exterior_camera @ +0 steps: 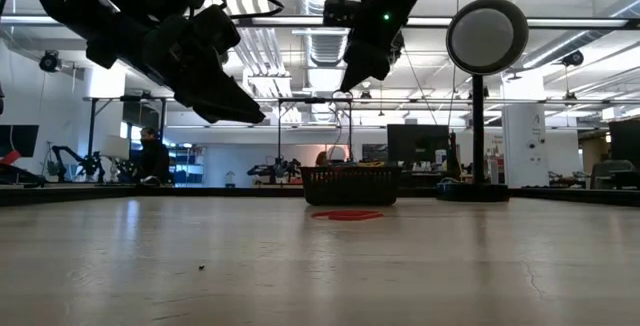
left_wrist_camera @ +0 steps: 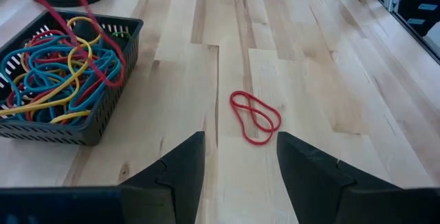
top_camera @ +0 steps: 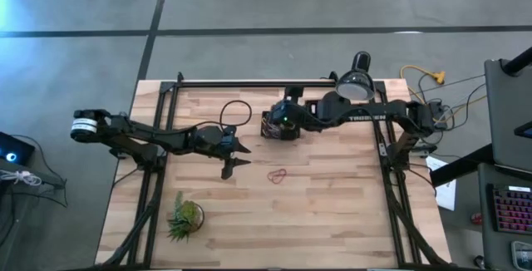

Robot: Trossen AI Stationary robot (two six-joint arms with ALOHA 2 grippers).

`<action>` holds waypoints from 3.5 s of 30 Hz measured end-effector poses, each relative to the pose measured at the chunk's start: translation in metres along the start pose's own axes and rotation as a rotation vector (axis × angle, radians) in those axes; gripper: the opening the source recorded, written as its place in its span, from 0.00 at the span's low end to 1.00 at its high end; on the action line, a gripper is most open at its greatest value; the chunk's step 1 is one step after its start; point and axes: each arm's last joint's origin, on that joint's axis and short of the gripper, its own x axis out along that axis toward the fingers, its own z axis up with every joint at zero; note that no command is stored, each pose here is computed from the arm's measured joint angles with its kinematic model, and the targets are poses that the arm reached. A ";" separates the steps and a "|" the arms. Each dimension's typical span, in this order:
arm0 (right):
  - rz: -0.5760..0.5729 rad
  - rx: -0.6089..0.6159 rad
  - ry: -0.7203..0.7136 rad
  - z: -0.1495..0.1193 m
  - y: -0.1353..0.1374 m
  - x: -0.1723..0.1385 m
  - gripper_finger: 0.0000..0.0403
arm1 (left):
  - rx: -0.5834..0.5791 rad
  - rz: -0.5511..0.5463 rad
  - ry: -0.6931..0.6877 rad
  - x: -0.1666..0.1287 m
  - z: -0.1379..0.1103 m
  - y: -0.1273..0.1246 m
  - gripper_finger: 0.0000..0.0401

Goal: Pick and place rubber bands into bin
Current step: Put the red rubber band into the basket, then adjust the basket

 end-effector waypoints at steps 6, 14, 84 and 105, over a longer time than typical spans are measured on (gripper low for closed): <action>-0.013 -0.004 -0.001 -0.002 -0.010 0.002 0.02 | -0.022 0.000 0.000 0.000 0.000 0.000 0.41; 0.021 0.001 -0.009 -0.004 -0.016 0.008 0.02 | -0.022 0.002 0.000 0.000 0.000 0.000 0.41; 0.514 0.209 -0.092 -0.077 -0.022 0.058 0.43 | -0.070 0.026 -0.064 0.004 0.004 0.001 0.41; 0.596 0.022 -0.109 -0.079 0.031 0.052 0.31 | -0.073 0.025 -0.026 0.028 -0.008 0.004 0.41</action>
